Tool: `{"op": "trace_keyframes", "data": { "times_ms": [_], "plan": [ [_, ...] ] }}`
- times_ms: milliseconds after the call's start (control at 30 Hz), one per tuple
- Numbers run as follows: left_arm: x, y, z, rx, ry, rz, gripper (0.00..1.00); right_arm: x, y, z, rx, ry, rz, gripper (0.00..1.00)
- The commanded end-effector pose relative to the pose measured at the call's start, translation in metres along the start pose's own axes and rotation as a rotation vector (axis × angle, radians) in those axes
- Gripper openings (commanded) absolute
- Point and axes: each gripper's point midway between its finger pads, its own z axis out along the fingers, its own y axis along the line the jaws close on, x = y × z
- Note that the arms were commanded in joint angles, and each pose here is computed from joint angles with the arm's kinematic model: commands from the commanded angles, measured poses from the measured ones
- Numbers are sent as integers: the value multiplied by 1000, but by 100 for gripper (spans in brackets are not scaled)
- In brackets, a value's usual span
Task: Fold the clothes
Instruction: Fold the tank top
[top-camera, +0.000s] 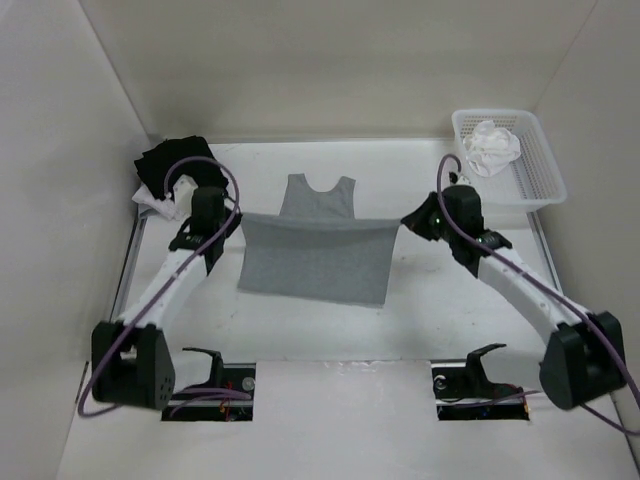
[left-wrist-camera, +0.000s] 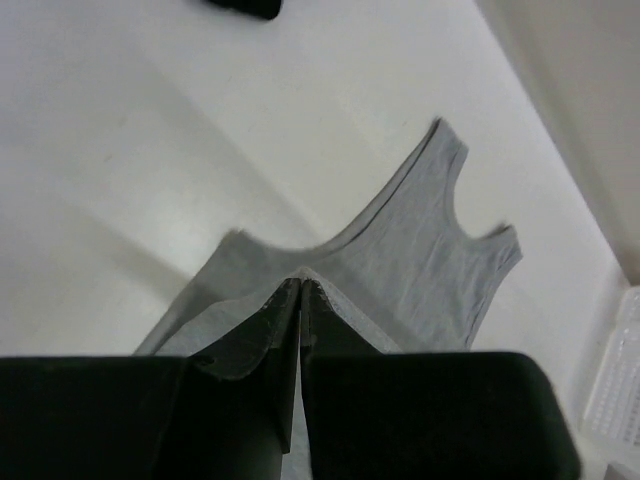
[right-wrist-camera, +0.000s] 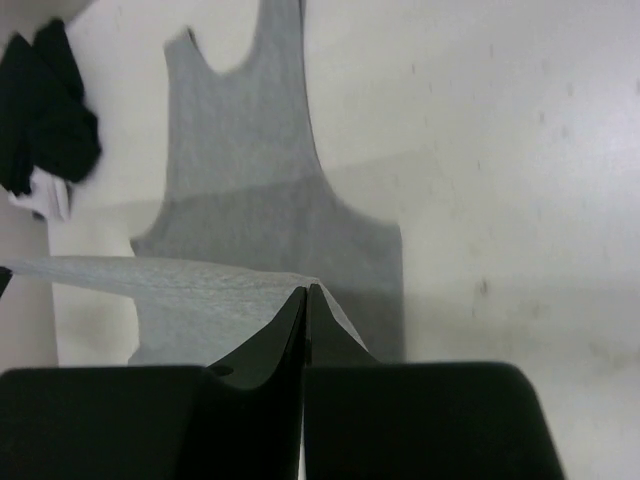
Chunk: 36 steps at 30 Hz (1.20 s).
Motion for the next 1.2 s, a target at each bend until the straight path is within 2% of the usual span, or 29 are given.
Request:
{"op": "trace_keyframes", "data": {
  "times_ms": [0,233,333,367,433,500,633,700,767,800,833,867,933,967,1100,1167],
  "plan": [
    [-62,-70,24,157,-193,-70,1,-63,35,27,-125,-129,-40,0],
    [-54,-86,110,92,-124,-38,2,-100,21,114,-71,-81,-21,0],
    [-44,-88,145,57,-97,-9,9,-112,9,151,-35,-79,10,3],
    [-43,-87,155,44,-94,-3,15,-117,7,162,-29,-88,23,8],
    [-39,-87,161,42,-81,1,24,-123,10,175,-33,-101,37,27],
    [-38,-86,143,60,-92,13,29,-124,10,167,-29,-113,26,45],
    [-12,-74,79,127,-140,48,30,-101,3,134,-16,-151,8,56],
    [14,-51,54,126,-123,71,30,-73,-8,114,-3,-145,8,53],
    [37,-22,36,109,-82,77,31,-38,-17,96,-11,-123,27,28],
    [48,-9,29,102,-55,79,32,-18,-21,88,-16,-104,41,11],
    [57,5,22,91,-32,84,34,1,-23,79,-28,-84,50,2],
    [65,17,17,85,-8,89,36,20,-23,71,-39,-56,46,1],
    [81,34,8,92,51,96,39,54,-27,56,-43,-7,24,2],
    [87,41,5,92,76,96,40,66,-29,49,-42,8,20,6],
    [94,63,4,70,122,71,41,90,-46,29,8,9,30,32],
    [95,69,7,57,139,66,41,96,-60,25,53,6,30,38]
  ]
}}
